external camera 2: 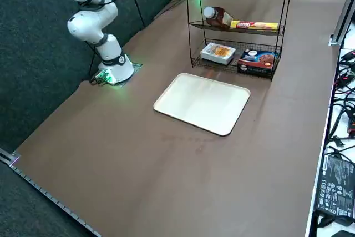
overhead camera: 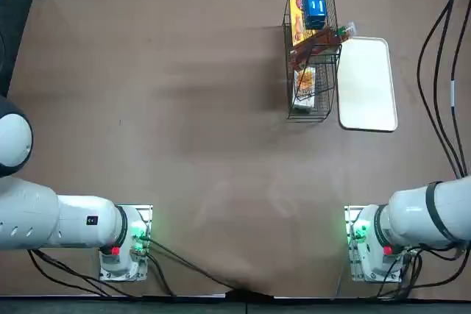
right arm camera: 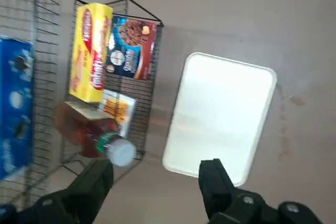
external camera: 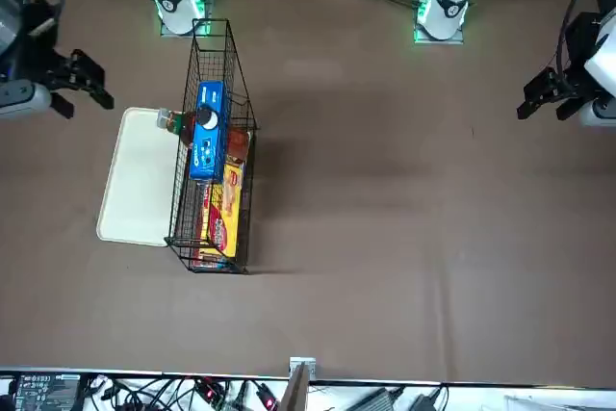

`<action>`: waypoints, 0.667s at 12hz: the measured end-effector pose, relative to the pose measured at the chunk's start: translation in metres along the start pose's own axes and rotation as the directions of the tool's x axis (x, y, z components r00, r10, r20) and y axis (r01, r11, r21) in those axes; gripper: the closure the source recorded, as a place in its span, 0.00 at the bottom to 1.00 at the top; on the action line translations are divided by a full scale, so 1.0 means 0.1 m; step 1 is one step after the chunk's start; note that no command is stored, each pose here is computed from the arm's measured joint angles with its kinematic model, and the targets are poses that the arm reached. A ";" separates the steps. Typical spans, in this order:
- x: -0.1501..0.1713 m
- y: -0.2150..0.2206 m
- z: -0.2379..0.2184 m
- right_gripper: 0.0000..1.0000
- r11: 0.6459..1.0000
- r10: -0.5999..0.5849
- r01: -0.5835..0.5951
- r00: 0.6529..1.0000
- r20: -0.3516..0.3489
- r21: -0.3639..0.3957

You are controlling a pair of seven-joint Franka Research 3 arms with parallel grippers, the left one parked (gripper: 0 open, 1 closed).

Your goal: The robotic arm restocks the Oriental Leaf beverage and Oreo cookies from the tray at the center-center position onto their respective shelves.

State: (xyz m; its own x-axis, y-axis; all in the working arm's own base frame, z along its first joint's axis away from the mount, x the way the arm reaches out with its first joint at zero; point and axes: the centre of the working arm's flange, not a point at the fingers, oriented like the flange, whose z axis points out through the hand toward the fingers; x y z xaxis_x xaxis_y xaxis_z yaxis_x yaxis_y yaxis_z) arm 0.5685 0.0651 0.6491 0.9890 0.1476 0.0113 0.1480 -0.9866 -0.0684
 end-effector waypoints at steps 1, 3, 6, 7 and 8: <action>-0.01 0.12 0.00 0.00 1.000 -0.022 0.022 1.000 0.002 -0.005; -0.04 0.26 0.00 0.00 0.999 -0.040 0.040 0.999 0.011 -0.018; -0.09 0.37 0.03 0.00 0.997 -0.031 0.033 0.999 0.034 -0.070; -0.11 0.39 0.04 0.00 0.997 -0.025 0.028 0.999 0.039 -0.076; -0.15 0.41 0.06 0.00 0.997 -0.020 0.023 0.999 0.045 -0.080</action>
State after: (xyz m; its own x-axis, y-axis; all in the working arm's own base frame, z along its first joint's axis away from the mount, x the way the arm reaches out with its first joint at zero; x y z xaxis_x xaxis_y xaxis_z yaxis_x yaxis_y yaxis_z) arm 0.5599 0.0232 0.6400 0.9849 0.1701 -0.0327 0.1705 -0.9853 0.0117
